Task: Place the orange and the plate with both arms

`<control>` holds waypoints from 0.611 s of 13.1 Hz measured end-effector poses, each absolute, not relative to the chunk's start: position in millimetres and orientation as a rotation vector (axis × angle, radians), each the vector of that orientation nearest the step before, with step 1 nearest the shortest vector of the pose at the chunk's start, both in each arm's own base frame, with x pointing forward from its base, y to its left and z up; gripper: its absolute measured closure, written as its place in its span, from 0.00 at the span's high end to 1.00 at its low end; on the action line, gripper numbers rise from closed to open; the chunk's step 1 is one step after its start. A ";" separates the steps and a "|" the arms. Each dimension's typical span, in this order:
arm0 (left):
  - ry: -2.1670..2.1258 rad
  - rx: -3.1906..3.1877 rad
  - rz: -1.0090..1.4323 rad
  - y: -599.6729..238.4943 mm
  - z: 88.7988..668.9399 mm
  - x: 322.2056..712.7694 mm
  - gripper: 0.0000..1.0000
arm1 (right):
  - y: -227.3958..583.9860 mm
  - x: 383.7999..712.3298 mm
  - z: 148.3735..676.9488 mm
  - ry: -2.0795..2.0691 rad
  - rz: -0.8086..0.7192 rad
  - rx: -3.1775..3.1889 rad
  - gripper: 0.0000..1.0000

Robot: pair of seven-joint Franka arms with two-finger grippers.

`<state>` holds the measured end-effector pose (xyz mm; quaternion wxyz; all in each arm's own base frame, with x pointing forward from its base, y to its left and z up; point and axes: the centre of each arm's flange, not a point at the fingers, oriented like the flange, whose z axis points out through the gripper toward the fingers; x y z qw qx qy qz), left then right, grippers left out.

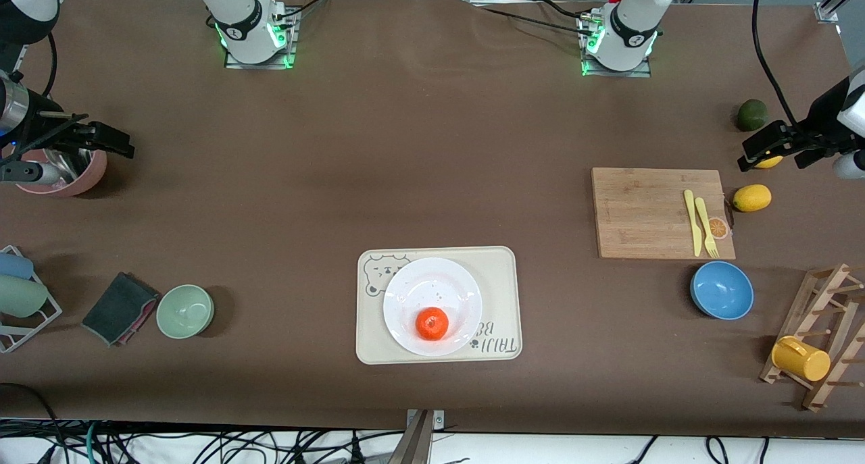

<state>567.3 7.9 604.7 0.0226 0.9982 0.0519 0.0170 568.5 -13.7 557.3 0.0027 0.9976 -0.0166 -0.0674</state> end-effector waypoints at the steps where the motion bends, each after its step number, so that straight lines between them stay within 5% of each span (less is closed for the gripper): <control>1: 0.160 3.092 0.050 7.6 604.6 567.1 1.00 | -13.5 568.4 557.1 -0.052 -0.214 3.129 1.00; 8: 0.144 3.094 -0.036 2.4 601.6 560.9 1.00 | -13.5 567.6 556.5 -0.052 -0.225 3.128 1.00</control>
